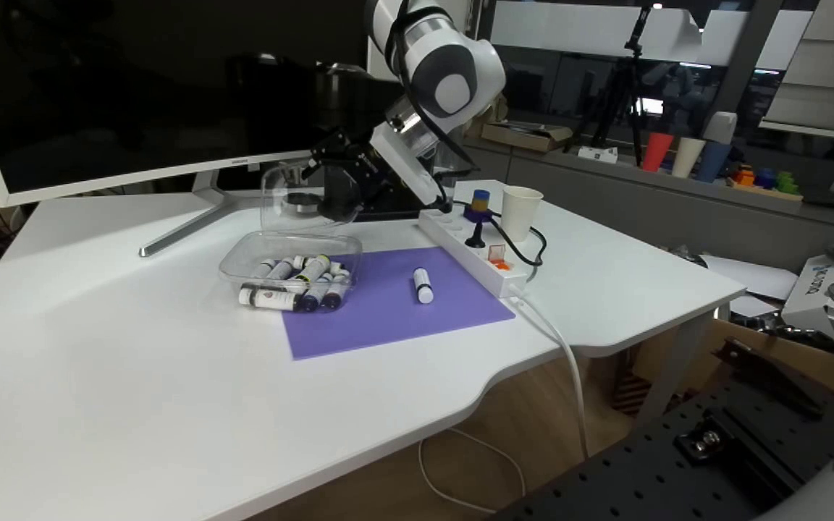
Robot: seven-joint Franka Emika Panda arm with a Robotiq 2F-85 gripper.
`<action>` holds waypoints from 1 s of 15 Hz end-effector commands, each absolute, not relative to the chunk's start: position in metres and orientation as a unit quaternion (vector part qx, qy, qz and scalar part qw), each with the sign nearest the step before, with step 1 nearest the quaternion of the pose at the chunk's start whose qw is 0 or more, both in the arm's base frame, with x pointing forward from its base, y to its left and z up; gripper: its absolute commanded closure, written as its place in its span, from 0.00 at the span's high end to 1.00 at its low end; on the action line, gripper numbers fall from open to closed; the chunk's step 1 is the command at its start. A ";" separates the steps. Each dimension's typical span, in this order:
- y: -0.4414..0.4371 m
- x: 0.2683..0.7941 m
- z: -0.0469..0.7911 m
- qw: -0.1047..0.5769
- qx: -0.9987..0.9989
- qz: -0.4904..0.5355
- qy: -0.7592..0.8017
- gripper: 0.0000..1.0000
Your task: Close the lid on the clear container
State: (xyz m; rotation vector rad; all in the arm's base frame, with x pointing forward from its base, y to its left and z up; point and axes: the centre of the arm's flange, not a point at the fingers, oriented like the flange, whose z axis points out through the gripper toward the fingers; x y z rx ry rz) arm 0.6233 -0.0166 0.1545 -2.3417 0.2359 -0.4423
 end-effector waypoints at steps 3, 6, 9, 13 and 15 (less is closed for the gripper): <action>0.009 0.580 0.188 0.338 -0.919 -0.199 0.044 1.00; 0.025 0.563 0.203 0.327 -0.924 -0.196 0.013 1.00; 0.032 0.556 0.216 0.337 -0.923 -0.185 0.000 1.00; 0.031 0.551 0.230 0.298 -0.933 -0.200 -0.007 1.00; 0.034 0.545 0.238 0.279 -0.939 -0.204 -0.005 1.00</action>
